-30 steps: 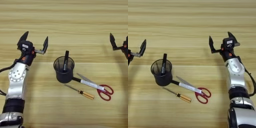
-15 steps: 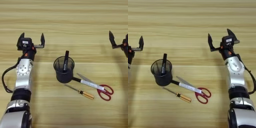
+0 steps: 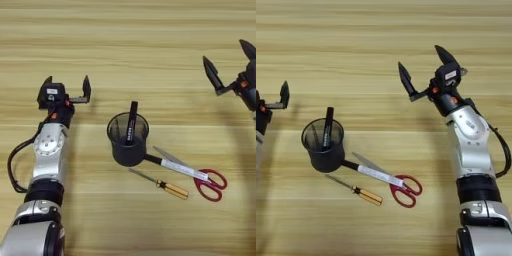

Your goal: Move the objects on the table

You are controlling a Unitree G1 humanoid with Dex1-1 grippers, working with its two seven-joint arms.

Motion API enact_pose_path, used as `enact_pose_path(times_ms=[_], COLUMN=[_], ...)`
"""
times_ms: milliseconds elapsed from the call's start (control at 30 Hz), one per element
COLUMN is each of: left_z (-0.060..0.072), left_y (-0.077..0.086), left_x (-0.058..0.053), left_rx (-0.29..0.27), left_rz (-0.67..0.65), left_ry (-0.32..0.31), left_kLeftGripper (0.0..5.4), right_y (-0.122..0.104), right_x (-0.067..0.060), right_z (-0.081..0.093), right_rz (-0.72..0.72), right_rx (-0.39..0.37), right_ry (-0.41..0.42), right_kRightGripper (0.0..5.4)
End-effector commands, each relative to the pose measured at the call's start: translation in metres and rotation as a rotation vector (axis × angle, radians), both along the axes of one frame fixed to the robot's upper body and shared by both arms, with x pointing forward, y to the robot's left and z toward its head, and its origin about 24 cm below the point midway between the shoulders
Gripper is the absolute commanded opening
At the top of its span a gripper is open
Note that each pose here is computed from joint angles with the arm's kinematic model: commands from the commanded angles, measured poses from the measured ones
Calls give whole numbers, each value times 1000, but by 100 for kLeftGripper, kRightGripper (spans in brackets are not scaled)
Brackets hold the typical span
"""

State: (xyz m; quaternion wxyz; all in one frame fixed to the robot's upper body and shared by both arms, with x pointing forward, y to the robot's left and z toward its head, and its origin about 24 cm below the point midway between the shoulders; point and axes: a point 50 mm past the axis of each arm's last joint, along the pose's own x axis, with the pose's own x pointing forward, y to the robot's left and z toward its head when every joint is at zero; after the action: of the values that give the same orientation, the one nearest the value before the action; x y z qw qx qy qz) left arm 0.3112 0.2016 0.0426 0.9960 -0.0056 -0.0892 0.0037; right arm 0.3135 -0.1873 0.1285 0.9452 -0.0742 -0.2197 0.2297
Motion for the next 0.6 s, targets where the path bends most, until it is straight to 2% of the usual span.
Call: enact_pose_path(times_ms=[33,500,600], left_z=[-2,-3,-1], left_y=[6,11,11], left_x=[-6,-20,-21], left_rx=[9,14,7], left_rz=[-11,-9,-3], left_ry=[-5,-43,-65], left_kLeftGripper=[539,539,539], right_y=[17,61,70], right_x=[-3,-5,-6], right_z=[-2,-4,-8], right_rz=[112,427,518], right_rx=[8,4,27], right_ry=[52,265,363], right_kRightGripper=[540,540,540])
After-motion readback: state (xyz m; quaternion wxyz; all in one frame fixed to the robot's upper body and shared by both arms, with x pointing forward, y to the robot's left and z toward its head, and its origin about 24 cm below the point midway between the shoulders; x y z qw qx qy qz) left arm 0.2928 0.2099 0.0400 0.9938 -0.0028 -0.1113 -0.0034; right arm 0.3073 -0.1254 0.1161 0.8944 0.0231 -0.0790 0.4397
